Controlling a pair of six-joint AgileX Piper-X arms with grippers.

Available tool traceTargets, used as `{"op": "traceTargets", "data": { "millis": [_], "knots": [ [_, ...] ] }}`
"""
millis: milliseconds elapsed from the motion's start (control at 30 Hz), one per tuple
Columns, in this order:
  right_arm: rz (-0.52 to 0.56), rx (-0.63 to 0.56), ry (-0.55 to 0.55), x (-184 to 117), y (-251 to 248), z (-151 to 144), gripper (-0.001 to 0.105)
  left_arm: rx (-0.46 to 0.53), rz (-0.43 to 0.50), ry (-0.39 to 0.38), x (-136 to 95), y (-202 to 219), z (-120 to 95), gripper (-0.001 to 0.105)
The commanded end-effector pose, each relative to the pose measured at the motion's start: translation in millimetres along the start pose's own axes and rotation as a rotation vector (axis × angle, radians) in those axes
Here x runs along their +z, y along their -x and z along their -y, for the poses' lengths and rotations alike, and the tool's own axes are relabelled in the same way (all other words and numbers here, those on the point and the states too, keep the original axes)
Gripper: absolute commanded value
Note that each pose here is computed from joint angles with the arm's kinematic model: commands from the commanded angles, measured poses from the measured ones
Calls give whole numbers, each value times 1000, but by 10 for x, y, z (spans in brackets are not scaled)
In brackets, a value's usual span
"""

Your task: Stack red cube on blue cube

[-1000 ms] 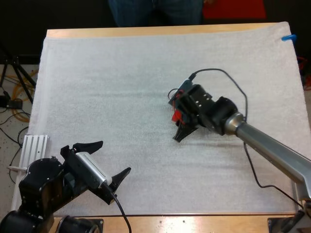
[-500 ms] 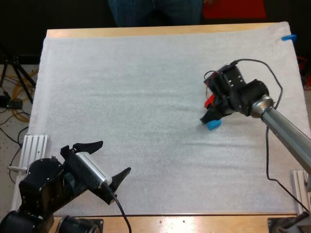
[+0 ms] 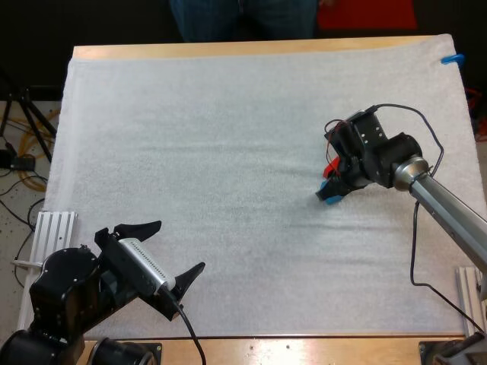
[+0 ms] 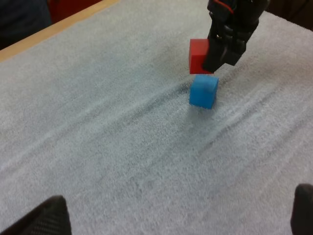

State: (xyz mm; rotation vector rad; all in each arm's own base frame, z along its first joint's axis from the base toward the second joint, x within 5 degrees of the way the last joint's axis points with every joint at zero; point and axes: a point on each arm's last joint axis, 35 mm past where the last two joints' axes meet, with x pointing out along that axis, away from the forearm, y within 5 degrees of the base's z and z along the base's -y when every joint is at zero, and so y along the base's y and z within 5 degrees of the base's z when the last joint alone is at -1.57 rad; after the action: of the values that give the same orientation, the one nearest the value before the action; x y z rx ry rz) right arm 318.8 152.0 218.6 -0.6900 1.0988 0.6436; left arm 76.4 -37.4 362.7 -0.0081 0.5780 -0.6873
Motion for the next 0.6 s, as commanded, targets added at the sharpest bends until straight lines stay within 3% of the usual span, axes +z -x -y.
{"op": "traceTargets", "data": {
  "millis": [0, 567],
  "knots": [
    [9, 5, -11, 12, -14, 9, 4, -10, 3, 2, 11, 16, 12, 87],
    [0, 30, -82, 1, -29, -5, 4, -10, 3, 0, 11, 16, 12, 87]
  ]
}}
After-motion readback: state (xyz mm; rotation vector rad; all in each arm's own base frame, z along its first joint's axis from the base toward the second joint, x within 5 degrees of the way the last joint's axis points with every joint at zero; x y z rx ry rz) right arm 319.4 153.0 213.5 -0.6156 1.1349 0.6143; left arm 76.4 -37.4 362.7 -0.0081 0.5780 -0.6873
